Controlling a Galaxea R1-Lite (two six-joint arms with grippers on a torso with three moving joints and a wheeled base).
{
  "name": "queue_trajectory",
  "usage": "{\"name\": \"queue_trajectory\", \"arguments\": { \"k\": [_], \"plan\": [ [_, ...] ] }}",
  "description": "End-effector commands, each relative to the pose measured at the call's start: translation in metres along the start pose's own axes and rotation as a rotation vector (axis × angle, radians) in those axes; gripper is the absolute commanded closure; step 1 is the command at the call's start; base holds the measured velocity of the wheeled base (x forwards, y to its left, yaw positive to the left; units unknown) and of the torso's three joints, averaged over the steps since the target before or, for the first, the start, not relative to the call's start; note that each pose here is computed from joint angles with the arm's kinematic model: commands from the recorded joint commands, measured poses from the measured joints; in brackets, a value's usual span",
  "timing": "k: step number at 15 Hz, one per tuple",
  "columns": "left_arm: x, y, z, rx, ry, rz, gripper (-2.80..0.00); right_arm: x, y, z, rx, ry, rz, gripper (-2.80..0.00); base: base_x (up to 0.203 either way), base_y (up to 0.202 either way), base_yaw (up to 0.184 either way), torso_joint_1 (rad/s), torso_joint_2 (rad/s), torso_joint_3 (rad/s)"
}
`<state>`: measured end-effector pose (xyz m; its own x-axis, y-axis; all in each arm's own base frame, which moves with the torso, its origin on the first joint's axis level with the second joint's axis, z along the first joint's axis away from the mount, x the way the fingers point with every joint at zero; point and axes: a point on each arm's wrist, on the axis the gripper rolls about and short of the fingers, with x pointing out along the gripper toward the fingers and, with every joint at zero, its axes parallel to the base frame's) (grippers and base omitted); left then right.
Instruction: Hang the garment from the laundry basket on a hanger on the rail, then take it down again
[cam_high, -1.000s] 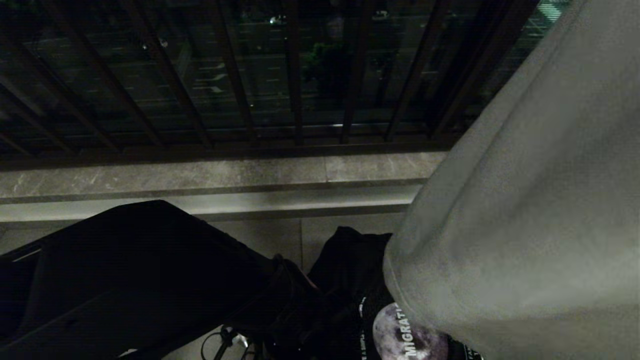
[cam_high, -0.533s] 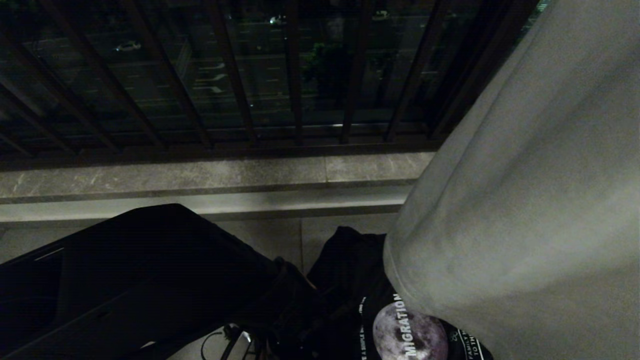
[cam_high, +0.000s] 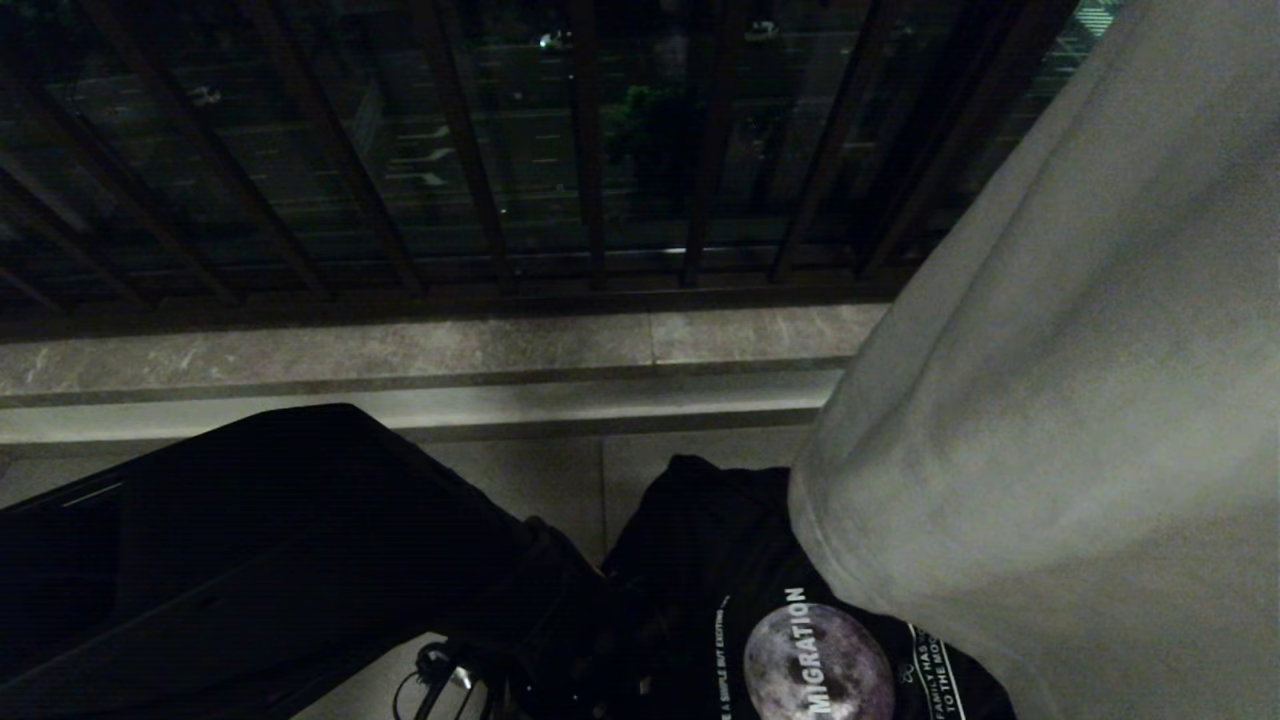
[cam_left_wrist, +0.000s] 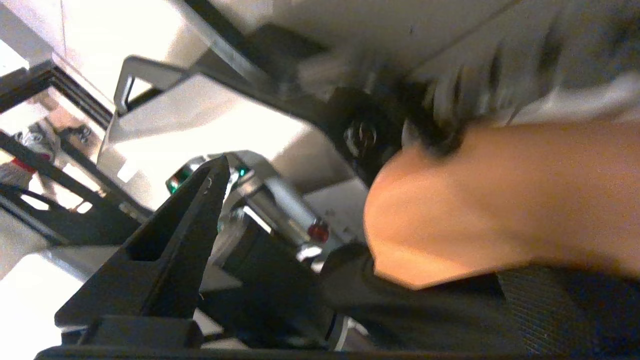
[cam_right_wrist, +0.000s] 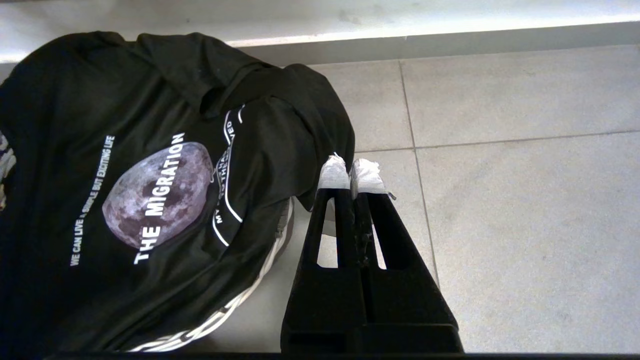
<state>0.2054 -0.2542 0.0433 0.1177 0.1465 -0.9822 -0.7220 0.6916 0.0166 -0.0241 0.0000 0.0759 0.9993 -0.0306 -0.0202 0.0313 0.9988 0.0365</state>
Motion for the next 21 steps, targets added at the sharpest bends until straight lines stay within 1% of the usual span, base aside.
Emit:
{"name": "queue_trajectory", "arguments": {
  "k": [1,4,6,9,11,20,21],
  "plan": [
    [0.001,0.001,0.002,-0.013,-0.024,0.004,-2.8,0.0,0.0,0.0,0.0,0.0,0.0,0.0,0.0,0.0,0.0,0.0,0.0,0.0],
    [-0.001,0.0,0.002,-0.015,-0.028,-0.005,-2.8,0.0,0.0,0.0,0.0,0.001,0.0,0.0,0.0,0.0,0.0,0.0,0.0,0.0],
    [-0.005,-0.008,0.0,-0.019,-0.023,-0.033,-2.8,0.0,0.0,0.0,0.0,0.001,0.0,0.0,0.0,0.0,0.0,0.0,0.0,0.0],
    [-0.006,-0.009,-0.002,-0.012,-0.024,-0.037,-2.8,0.0,0.0,0.0,0.0,0.0,0.0,0.0,0.0,0.0,0.0,0.0,0.0,0.0],
    [-0.01,-0.011,-0.003,-0.012,-0.02,-0.056,-2.8,0.0,0.0,0.0,0.0,0.0,0.0,0.0,0.0,0.0,0.0,0.0,0.0,0.0],
    [-0.011,-0.011,-0.006,-0.004,-0.019,-0.06,-2.8,0.0,0.0,0.0,0.0,0.0,0.0,0.0,0.0,0.0,0.0,0.0,0.0,0.0],
    [-0.012,-0.011,-0.006,-0.002,-0.018,-0.06,0.0,0.0,0.0,0.0,0.0,0.0,0.0,0.0,0.0,0.0,0.0,0.0,0.0,0.0]
  ]
}}
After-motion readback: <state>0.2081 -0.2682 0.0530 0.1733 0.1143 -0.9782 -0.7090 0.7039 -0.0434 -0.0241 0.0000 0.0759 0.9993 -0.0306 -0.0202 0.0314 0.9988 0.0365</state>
